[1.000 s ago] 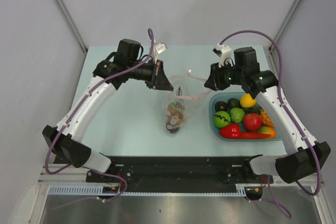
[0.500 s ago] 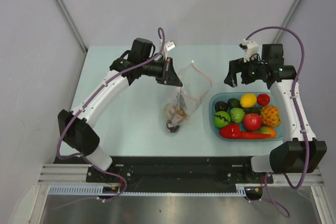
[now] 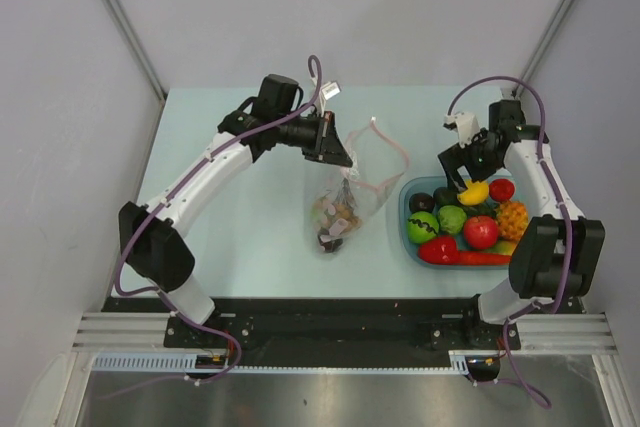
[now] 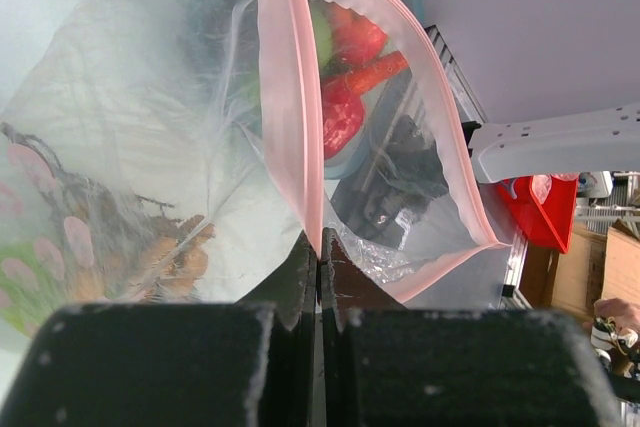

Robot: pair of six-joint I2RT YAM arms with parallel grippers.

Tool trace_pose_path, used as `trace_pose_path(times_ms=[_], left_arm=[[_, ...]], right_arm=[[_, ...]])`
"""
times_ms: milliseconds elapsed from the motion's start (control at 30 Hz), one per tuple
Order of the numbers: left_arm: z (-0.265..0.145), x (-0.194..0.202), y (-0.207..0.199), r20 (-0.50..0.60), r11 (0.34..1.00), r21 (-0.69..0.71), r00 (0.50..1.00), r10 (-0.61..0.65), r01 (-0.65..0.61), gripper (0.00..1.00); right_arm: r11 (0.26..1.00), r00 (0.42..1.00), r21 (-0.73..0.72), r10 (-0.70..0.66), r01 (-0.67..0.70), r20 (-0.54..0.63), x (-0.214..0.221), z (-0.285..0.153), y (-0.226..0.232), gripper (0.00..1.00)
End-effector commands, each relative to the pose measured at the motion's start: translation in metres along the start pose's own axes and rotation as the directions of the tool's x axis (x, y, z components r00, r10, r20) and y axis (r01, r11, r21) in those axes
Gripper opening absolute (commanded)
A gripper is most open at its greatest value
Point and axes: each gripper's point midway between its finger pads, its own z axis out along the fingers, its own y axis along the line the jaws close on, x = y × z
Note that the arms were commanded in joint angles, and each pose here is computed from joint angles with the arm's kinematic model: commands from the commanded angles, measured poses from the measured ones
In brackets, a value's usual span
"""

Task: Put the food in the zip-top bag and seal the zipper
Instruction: Pick up the fake fruit from the bin.

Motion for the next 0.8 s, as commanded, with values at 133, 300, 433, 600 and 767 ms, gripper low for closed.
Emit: trace_pose_path(times_ms=[133,300,433,600,767], left_arm=[[-0.005,-0.007,-0.015,0.020,0.998,0.036,0.999,0.048,-0.048,0.00],[-0.005,-0.007,-0.016,0.016,0.998,0.044,0.998,0.054,-0.055,0.00],[-0.005,-0.006,-0.015,0.011,0.998,0.042,0.999,0.052,-0.052,0.00],[-0.005,-0.004,-0.014,0.004,0.998,0.044,0.999,0.054,-0.055,0.00],[-0.006,-0.003,-0.013,0.000,0.998,0.041,0.998,0.058,-0.058,0.00]], right_arm=[[0.912,0.914,-0.068,-0.399,0.404,0.075,0.008,-0.005,-0.016,1.00],[0.799,0.804,-0.111,-0.570,0.591,0.171,0.016,-0.005,-0.015,0.99],[0.720,0.728,-0.126,-0.656,0.683,0.198,0.021,0.004,-0.019,1.00],[0.656,0.664,-0.119,-0.715,0.745,0.219,0.015,0.018,-0.019,1.00],[0.610,0.635,-0.178,-0.746,0.772,0.199,0.027,0.030,-0.015,1.00]])
